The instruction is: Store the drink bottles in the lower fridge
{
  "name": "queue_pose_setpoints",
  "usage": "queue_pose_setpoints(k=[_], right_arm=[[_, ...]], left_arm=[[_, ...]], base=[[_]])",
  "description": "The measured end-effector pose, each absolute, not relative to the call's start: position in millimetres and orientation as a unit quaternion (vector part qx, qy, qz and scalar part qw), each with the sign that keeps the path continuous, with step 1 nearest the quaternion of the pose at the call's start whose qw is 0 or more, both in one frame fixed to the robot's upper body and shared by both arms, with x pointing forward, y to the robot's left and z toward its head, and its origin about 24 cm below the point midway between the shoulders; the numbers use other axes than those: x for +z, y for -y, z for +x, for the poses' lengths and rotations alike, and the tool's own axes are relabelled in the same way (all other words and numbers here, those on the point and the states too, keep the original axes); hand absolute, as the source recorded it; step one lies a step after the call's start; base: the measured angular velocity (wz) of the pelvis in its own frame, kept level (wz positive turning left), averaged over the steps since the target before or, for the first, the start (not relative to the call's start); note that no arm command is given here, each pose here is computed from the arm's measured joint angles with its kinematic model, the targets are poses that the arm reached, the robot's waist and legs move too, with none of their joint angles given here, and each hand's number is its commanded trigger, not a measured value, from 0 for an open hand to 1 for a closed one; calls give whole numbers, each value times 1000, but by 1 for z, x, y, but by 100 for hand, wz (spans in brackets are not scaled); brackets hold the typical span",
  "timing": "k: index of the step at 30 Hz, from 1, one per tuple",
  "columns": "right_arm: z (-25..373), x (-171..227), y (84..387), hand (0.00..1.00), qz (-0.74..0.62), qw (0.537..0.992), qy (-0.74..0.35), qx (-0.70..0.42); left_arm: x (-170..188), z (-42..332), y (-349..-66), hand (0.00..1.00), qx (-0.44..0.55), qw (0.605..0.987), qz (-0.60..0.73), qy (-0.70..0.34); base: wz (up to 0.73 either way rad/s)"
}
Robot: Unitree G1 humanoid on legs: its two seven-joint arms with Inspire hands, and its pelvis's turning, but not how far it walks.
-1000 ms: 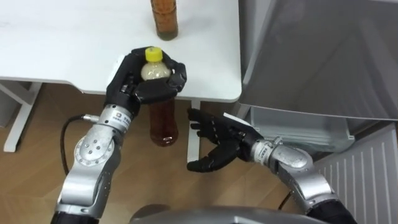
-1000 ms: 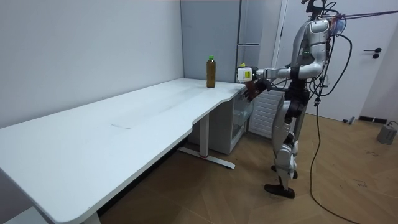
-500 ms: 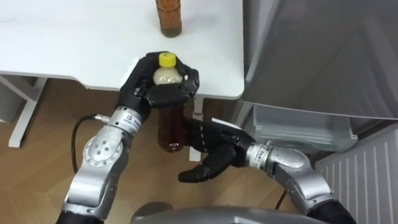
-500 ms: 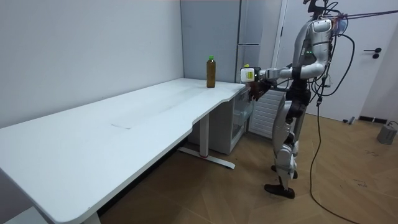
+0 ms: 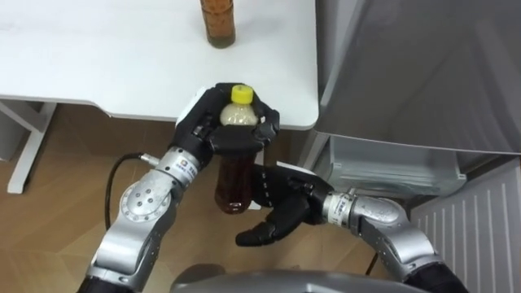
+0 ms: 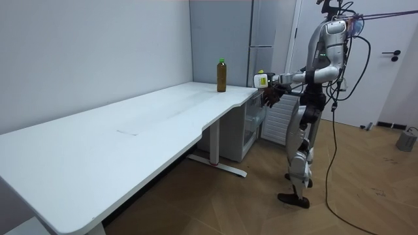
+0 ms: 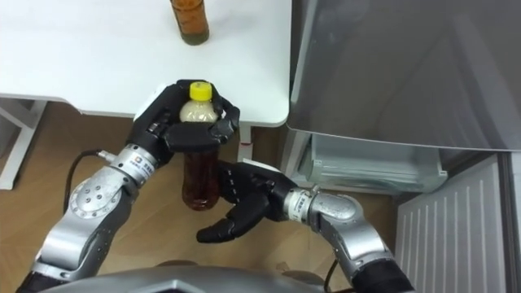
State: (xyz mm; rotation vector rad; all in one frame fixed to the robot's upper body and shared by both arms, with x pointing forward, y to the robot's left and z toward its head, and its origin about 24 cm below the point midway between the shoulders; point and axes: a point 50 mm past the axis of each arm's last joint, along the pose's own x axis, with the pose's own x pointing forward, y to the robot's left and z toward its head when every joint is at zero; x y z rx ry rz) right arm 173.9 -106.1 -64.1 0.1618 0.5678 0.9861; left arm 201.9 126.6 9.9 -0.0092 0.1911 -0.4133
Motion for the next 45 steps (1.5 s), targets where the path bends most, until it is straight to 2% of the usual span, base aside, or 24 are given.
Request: queue_pose_setpoints(k=[21,22,23,24,25,26,34,45], right_arm=[[174,-64,103,0,127,847,-270,439],[174,-64,102,3,132,848,-270,437],[174,-64,102,56,135,848,-270,436],[174,-64,102,79,137,848,-270,434],[174,-64,102,95,139,849,-269,433],[174,-64,103,100,138,850,-270,430],[176,-64,103,100,135,859,-270,413],[177,-63,101,100,153,860,-265,409]], left_arm=[[2,201,-118,100,-226,968,-2,-109],[2,201,-118,100,-226,968,-2,-110],[2,201,-118,100,-227,968,-3,-110],[2,201,-118,100,-227,968,-3,-110],[2,201,-117,100,-228,968,-3,-110],[2,201,-117,100,-229,967,-2,-110],[-1,192,-99,100,-280,953,-7,-119],[0,193,-98,100,-279,951,-46,-121]], base=[[0],[0],[0],[0],[0],[0],[-1],[0]])
